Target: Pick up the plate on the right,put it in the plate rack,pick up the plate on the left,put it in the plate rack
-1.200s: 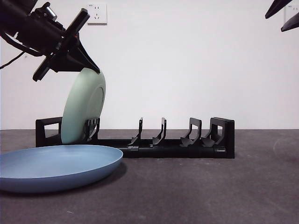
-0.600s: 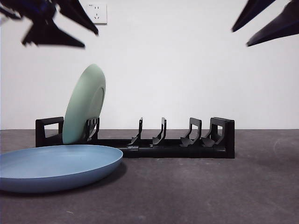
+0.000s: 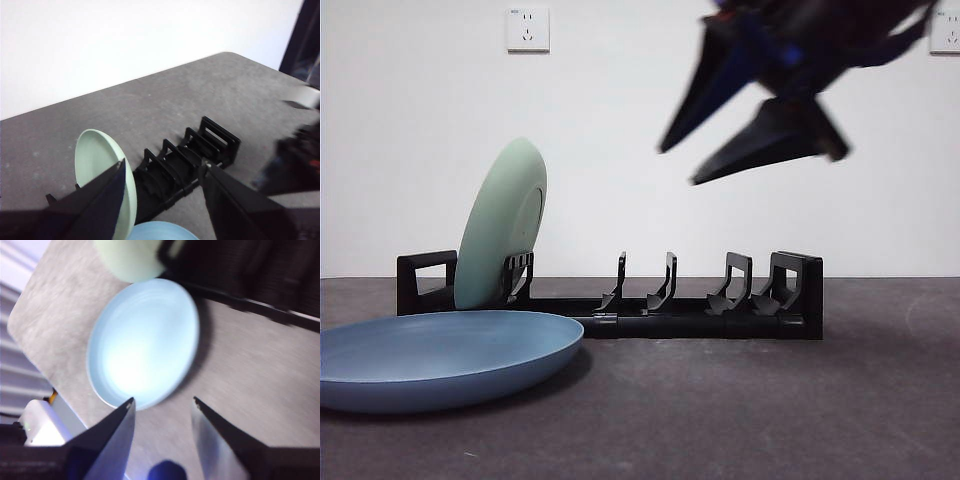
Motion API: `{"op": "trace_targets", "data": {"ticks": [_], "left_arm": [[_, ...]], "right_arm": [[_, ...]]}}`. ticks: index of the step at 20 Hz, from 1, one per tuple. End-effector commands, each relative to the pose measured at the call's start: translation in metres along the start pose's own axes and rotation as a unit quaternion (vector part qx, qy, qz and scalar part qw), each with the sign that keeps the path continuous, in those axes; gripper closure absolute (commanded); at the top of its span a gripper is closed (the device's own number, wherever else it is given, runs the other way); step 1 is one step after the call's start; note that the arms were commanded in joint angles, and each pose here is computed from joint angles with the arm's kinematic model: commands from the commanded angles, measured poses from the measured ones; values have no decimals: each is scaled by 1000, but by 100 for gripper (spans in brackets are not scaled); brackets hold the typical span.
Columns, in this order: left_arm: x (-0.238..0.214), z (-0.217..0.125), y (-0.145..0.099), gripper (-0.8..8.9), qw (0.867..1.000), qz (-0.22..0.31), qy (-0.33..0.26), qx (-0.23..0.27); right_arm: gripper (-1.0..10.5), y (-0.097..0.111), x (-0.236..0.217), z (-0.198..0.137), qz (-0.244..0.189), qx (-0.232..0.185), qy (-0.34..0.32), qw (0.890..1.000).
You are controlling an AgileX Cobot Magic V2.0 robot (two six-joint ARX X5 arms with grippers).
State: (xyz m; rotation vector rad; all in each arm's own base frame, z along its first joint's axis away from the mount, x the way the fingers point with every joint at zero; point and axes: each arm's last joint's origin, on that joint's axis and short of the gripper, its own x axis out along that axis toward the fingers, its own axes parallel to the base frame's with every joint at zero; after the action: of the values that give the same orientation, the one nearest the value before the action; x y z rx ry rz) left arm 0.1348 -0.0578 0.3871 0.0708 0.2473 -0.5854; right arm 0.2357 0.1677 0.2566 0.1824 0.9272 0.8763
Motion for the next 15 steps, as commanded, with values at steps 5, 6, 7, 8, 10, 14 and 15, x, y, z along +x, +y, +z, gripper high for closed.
{"op": "trace_targets", "data": {"ticks": [5, 6, 7, 8, 10, 14, 15], "left_arm": [[-23, -14, -13, 561, 998, 41, 48, 25], [-23, -17, -14, 561, 997, 42, 62, 27], [-23, -19, -15, 561, 996, 43, 74, 29], [-24, -21, -16, 562, 995, 43, 85, 34], [-24, -22, -18, 562, 994, 40, 93, 42], [-24, -22, -20, 562, 994, 35, 93, 45], [-24, -22, -20, 562, 994, 34, 93, 45]], "right_arm": [[748, -3, 75, 15, -7, -12, 68, 998], [748, -6, 86, 15, -12, -9, 80, 997], [748, -9, 96, 14, -15, -7, 88, 996], [749, -11, 106, 14, -20, -6, 97, 995], [750, -16, 121, 13, -22, 1, 107, 994], [757, -24, 137, 9, -25, 12, 113, 993], [757, -25, 139, 8, -26, 12, 114, 993]]}}
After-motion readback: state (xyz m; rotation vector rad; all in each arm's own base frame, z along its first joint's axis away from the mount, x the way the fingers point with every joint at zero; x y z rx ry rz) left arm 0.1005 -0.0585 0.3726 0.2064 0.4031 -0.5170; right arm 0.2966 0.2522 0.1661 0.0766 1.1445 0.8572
